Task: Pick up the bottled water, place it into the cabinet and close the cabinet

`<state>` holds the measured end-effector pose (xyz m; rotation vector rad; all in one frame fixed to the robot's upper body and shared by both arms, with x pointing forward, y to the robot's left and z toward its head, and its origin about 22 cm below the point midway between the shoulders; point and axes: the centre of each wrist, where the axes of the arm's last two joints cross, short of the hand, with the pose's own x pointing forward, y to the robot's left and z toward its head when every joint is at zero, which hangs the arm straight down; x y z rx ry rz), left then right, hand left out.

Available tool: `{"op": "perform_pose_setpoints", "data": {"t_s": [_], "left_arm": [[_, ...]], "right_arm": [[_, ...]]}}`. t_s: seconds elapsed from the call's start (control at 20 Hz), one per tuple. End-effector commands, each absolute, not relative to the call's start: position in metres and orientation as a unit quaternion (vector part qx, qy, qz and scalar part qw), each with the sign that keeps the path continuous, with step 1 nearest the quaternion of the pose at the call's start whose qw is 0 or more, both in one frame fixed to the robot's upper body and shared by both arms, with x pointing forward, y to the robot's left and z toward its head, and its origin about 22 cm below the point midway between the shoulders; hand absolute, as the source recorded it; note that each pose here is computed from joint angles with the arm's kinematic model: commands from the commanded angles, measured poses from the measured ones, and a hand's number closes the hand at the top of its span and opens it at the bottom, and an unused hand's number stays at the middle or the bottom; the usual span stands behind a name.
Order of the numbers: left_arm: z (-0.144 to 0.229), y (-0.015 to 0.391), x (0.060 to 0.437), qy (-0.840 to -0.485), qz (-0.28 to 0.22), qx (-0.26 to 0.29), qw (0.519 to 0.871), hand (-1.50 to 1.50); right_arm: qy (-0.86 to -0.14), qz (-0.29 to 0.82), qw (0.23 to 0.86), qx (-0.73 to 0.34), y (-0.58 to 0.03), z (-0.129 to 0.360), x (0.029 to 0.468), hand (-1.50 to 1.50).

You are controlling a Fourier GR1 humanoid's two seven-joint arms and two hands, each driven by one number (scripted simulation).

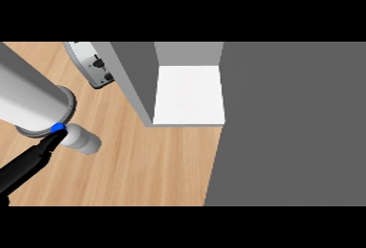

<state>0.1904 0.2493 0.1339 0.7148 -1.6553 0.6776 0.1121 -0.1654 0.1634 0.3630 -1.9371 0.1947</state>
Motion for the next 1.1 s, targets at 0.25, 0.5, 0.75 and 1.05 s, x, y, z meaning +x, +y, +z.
{"op": "perform_pose_setpoints", "data": {"t_s": [0.25,0.5,0.75,1.05], "left_arm": [[0.086,0.255,0.212,-0.685,0.302,0.323,0.579,-1.5],[0.054,0.29,0.214,-0.668,0.301,0.332,0.594,-1.5],[0.024,0.268,0.22,-0.669,0.29,0.313,0.609,-1.5],[0.003,0.297,0.229,-0.671,0.29,0.31,0.608,-1.5]], "right_arm": [[-0.837,0.094,0.526,0.121,-0.175,0.189,0.088,-1.5],[-0.839,0.097,0.522,0.123,-0.171,0.179,0.085,-1.5],[-0.834,0.092,0.531,0.12,-0.167,0.18,0.099,-1.5],[-0.84,0.085,0.524,0.113,-0.168,0.181,0.084,-1.5]]}}
